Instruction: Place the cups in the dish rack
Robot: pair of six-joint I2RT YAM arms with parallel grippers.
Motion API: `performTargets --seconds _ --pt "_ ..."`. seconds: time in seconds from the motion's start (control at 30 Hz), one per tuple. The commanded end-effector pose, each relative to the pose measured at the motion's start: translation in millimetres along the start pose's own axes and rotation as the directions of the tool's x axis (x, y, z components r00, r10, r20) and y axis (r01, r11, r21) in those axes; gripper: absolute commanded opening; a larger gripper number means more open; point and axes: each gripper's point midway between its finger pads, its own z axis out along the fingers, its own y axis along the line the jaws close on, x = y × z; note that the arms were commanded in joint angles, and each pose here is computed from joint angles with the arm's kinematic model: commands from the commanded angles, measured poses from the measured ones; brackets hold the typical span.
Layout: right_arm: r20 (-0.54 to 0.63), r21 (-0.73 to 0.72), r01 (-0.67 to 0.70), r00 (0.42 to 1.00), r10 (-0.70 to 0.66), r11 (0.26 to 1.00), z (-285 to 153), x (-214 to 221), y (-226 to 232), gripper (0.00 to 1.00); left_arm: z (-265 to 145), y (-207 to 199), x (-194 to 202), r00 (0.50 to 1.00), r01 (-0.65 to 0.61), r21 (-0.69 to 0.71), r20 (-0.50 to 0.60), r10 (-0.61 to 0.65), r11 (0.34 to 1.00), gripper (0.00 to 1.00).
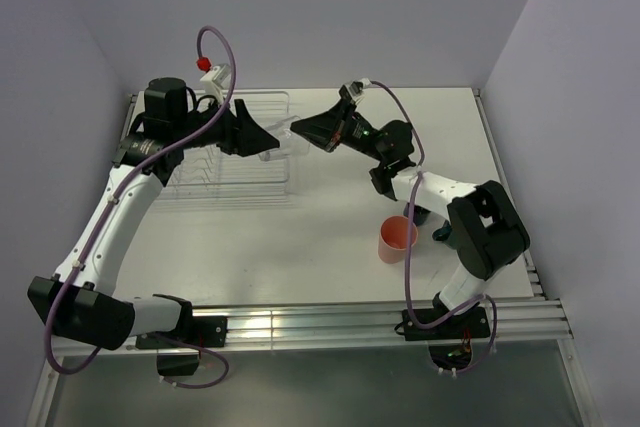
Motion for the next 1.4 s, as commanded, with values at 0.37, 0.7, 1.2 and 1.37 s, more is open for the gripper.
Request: performTargets --seconds 0.37,0.7,1.2,1.37 --pt "0.093 -0.188 -0.026 0.995 0.044 0.982 -9 1 42 0.0 -1 -6 -29 0.991 -0.045 0.001 0.123 0.044 0.999 0.11" --pt "0.16 -0.086 0.028 0.987 -0.014 0.996 -12 -2 33 0.12 -5 0 -45 0.985 -0.028 -0.076 0.169 0.041 0.997 0.0" --pt "0.36 0.278 0.14 0.902 -0.238 0.95 -45 -36 7 0.59 -15 26 -61 0.983 0.017 -0.206 0.182 0.021 0.978 0.0" --pt "0.417 0.577 0.161 0.785 -0.458 0.801 -88 -62 -1 0.6 -33 69 -74 0.979 0.084 -0.403 0.202 -0.001 0.911 0.0"
